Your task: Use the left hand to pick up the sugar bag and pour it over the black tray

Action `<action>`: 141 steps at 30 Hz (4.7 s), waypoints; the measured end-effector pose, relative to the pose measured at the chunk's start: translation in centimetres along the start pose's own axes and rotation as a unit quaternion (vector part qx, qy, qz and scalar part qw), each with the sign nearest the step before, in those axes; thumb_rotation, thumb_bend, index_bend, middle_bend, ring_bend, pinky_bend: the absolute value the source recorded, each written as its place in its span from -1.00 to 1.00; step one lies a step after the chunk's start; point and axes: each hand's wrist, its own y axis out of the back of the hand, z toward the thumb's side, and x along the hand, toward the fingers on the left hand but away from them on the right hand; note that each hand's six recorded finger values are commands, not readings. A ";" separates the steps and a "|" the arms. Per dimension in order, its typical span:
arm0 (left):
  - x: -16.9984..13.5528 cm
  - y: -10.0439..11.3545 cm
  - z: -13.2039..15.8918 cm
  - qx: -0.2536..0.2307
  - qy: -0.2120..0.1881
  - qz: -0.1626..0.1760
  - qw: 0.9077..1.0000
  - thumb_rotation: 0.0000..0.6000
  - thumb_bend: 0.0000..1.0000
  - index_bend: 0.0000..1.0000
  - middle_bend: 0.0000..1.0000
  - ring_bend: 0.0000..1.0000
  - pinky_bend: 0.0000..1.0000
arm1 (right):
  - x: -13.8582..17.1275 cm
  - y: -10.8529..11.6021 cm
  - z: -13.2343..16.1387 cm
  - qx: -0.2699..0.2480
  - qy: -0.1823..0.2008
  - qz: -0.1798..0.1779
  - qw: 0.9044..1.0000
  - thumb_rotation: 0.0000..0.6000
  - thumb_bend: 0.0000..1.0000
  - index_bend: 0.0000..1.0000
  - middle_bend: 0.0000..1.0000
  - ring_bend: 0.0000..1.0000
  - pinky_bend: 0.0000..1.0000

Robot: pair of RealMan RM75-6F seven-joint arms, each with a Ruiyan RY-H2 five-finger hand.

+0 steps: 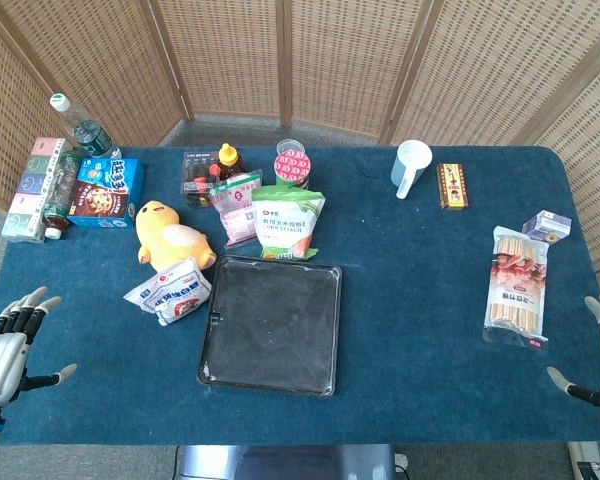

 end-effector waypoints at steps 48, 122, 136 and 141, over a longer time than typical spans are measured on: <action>9.3 -13.9 8.1 -0.263 0.017 -0.049 0.963 1.00 -0.66 -0.82 -1.00 -1.00 -0.91 | 0.1 1.5 -0.9 -0.042 -0.001 0.002 0.999 1.00 -1.00 -1.00 -1.00 -0.98 -1.00; 7.8 -5.3 10.8 -0.006 -0.244 0.035 0.969 1.00 0.20 0.16 0.00 0.06 0.16 | 0.2 0.9 -0.6 -0.058 0.009 0.028 0.998 1.00 -1.00 -1.00 -1.00 -0.99 -1.00; 9.2 -1.6 15.6 0.222 -0.357 0.065 0.905 1.00 0.20 0.19 0.05 0.11 0.20 | 0.1 1.0 -0.6 -0.058 0.007 0.026 0.998 1.00 -1.00 -1.00 -1.00 -0.99 -1.00; 9.3 -1.3 17.0 0.277 -0.383 0.082 0.877 1.00 0.20 0.20 0.06 0.11 0.22 | 0.2 1.0 -0.7 -0.058 0.007 0.025 0.998 1.00 -1.00 -1.00 -1.00 -0.99 -1.00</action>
